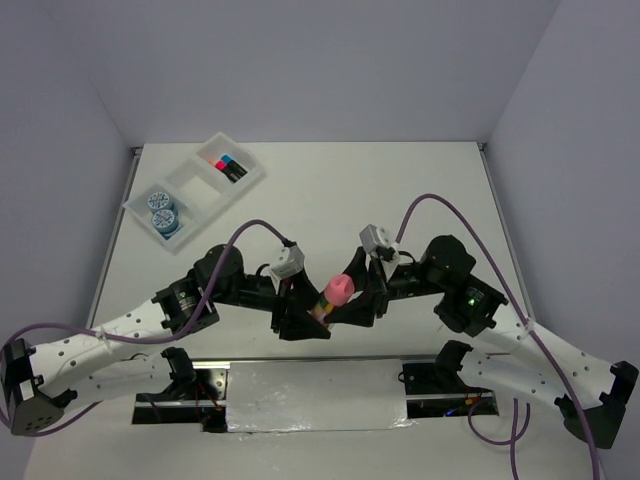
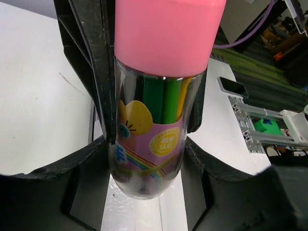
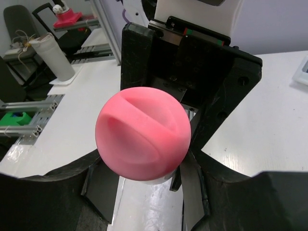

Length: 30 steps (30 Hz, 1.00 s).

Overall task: Sort the stationery into containers
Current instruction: Place the stationery in the storage box.

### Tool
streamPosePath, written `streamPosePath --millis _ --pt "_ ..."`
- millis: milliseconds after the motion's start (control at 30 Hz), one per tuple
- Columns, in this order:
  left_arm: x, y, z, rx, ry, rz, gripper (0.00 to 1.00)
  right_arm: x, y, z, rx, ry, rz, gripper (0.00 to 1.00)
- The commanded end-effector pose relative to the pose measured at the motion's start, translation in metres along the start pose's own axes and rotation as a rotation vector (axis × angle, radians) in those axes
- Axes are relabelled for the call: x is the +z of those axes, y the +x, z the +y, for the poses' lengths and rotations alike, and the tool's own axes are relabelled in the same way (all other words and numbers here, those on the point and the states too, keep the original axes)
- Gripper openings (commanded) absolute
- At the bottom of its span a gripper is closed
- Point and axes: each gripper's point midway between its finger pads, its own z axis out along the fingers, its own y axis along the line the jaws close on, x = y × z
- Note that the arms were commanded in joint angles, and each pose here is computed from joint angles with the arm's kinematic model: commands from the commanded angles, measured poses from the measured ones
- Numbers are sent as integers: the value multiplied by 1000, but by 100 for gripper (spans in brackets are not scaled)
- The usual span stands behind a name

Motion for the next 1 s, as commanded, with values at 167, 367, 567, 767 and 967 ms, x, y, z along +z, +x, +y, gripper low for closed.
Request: streamPosePath --millis 167,367,567,767,967 --pt "-9 -37 43 47 -305 -83 0 -16 -17 -40 7 277 -91 100" --pt "-42 -40 107 -46 -698 -122 0 -107 -30 -126 123 954 -222 100" --pt "-128 -43 187 -255 -1225 -214 0 -164 -35 -138 184 1245 -306 100" --pt "-259 -44 261 -562 -1697 -398 0 -163 -31 -134 218 1236 -293 100" --pt "-321 -55 331 -703 -1892 -482 0 -165 -32 -125 235 1224 -298 100"
